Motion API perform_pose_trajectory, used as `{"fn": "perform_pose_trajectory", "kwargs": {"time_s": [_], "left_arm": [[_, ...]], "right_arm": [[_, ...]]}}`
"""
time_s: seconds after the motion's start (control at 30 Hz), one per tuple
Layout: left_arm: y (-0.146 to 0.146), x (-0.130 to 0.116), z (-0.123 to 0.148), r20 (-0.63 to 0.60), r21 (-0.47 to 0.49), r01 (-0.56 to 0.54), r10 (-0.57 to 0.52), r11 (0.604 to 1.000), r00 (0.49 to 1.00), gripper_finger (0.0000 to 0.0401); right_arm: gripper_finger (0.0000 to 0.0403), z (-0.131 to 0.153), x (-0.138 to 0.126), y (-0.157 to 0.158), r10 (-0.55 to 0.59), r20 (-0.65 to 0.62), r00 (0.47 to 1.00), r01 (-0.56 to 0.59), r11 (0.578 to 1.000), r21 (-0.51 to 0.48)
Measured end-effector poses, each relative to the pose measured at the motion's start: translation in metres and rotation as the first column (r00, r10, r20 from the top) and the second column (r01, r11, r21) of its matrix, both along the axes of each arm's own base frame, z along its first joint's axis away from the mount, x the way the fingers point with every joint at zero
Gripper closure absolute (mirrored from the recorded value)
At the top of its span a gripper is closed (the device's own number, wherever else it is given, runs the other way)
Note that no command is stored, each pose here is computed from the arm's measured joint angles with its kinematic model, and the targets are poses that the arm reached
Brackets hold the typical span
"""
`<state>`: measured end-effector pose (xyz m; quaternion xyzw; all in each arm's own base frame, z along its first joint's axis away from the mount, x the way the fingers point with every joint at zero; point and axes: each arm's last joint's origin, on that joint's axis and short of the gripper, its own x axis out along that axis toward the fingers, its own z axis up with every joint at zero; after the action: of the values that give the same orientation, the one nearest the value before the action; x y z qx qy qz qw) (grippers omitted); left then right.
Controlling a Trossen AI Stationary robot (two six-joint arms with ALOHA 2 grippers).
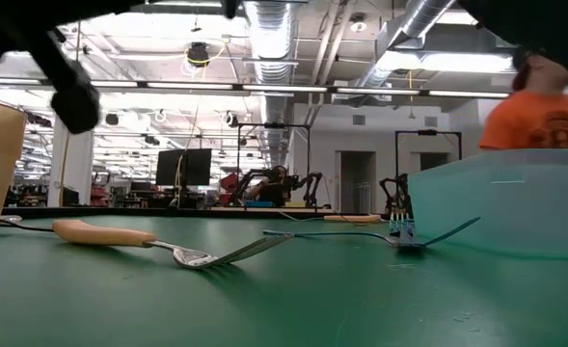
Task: Sort silverware by color (type)
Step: Put the black fork into the orange bin
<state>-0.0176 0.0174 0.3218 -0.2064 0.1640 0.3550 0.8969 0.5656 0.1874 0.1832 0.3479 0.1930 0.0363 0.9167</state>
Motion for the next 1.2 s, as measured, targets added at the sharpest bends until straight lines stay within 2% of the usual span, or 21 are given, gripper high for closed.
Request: {"fn": "perform_pose_trajectory", "kwargs": {"time_s": [0.07, 0.17, 0.4, 0.7, 1.2], "left_arm": [[0.000, 0.000, 0.000, -0.001, 0.000, 0.000, 0.000, 1.000, 1.000, 0.0243], [0.000, 0.000, 0.000, -0.006, 0.001, 0.000, 0.000, 1.000, 1.000, 0.0243], [0.000, -0.001, -0.001, -0.015, -0.002, -0.001, 0.001, 1.000, 1.000, 0.0243], [0.000, -0.001, -0.001, -0.015, -0.004, -0.002, 0.002, 1.000, 1.000, 0.0243], [0.000, -0.002, -0.003, -0.034, 0.002, -0.003, 0.003, 1.000, 0.999, 0.0243]], "right_arm": [[0.0383, -0.003, -0.002, -0.004, -0.020, 0.008, 1.000, 0.020, 0.999, 0.027], [0.0383, -0.010, -0.003, -0.011, -0.051, -0.071, 0.996, 0.050, 0.999, -0.010], [0.0383, 0.005, -0.003, -0.017, -0.031, -0.104, 0.994, 0.023, 0.997, -0.079], [0.0383, -0.012, -0.004, -0.016, -0.024, -0.161, 0.987, 0.009, 0.995, -0.095], [0.0383, -0.016, -0.006, -0.018, -0.020, -0.209, 0.978, -0.003, 0.994, -0.113]]}}
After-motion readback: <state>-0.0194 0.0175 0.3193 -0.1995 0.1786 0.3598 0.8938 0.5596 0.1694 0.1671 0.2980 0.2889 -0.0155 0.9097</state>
